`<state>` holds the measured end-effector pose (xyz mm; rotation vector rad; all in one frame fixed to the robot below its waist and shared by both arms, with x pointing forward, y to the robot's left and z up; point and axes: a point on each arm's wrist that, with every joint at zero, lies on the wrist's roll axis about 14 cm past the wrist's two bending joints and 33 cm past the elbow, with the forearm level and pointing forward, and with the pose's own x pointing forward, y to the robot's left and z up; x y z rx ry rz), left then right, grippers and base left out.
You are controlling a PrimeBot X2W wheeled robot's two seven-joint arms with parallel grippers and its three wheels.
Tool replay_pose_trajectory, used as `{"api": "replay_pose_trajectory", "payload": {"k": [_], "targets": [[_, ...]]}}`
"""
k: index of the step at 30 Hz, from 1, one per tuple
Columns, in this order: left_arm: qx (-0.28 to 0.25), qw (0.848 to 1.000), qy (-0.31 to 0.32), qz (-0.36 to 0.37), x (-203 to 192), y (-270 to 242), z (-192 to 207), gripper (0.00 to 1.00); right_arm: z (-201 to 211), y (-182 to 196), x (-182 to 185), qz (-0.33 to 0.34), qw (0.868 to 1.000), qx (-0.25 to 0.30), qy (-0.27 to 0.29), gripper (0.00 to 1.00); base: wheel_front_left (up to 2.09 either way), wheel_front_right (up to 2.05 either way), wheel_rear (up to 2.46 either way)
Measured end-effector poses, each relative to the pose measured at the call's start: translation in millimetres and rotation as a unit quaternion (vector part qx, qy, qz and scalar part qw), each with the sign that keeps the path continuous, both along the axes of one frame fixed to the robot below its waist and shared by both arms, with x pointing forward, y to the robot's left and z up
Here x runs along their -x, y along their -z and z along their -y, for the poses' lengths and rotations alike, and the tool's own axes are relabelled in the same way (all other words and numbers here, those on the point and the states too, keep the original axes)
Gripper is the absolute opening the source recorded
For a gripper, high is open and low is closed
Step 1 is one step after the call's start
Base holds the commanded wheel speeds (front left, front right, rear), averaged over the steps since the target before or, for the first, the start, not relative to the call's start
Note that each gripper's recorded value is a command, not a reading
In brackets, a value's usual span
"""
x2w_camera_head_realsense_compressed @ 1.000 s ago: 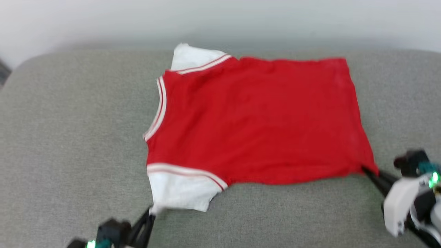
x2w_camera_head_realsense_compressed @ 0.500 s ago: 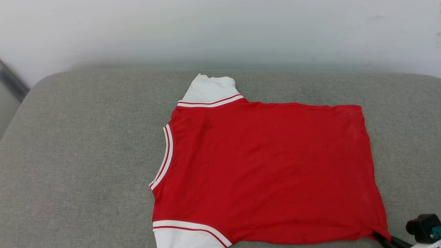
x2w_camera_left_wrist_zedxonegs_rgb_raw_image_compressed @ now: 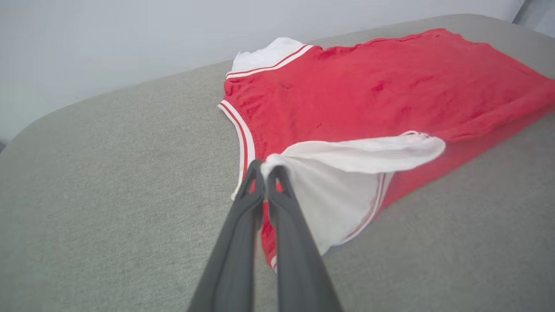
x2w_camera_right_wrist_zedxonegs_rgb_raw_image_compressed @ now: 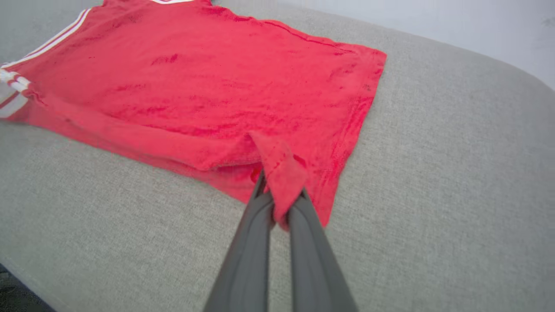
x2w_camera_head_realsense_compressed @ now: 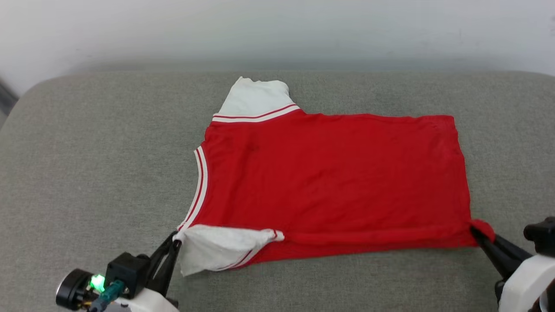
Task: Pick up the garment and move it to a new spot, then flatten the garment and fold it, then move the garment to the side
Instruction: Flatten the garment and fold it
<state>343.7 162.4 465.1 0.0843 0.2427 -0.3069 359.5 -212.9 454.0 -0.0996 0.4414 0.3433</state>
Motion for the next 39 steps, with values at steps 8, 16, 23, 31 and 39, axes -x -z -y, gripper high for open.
{"api": "replay_pose_trajectory", "payload": {"k": [8, 16, 23, 31, 39], "targets": [[-0.018, 0.998, 0.027, 0.049, -61, -19, 8, 0.00, -1, -10, -30, 0.024, 0.999, -0.018, 0.023, 0.00, 0.00, 0.00, 0.00], [-0.040, 0.997, 0.050, 0.053, -121, -9, 14, 0.00, 9, 7, -59, 0.002, 0.999, -0.006, 0.039, 0.00, 0.00, 0.00, 0.00], [-0.054, 0.997, 0.058, 0.021, -155, 25, 13, 0.00, 14, 41, -73, -0.053, 0.998, 0.005, 0.046, 0.00, 0.00, 0.00, 0.00], [-0.067, 0.994, 0.068, -0.050, -160, 83, 8, 0.00, 17, 79, -76, -0.117, 0.992, 0.029, 0.041, 0.00, 0.00, 0.00, 0.00], [-0.071, 0.994, 0.060, -0.063, -159, 85, -1, 1.00, 12, 69, -76, -0.104, 0.994, 0.021, 0.031, 1.00, 0.00, 0.00, 0.00]]}}
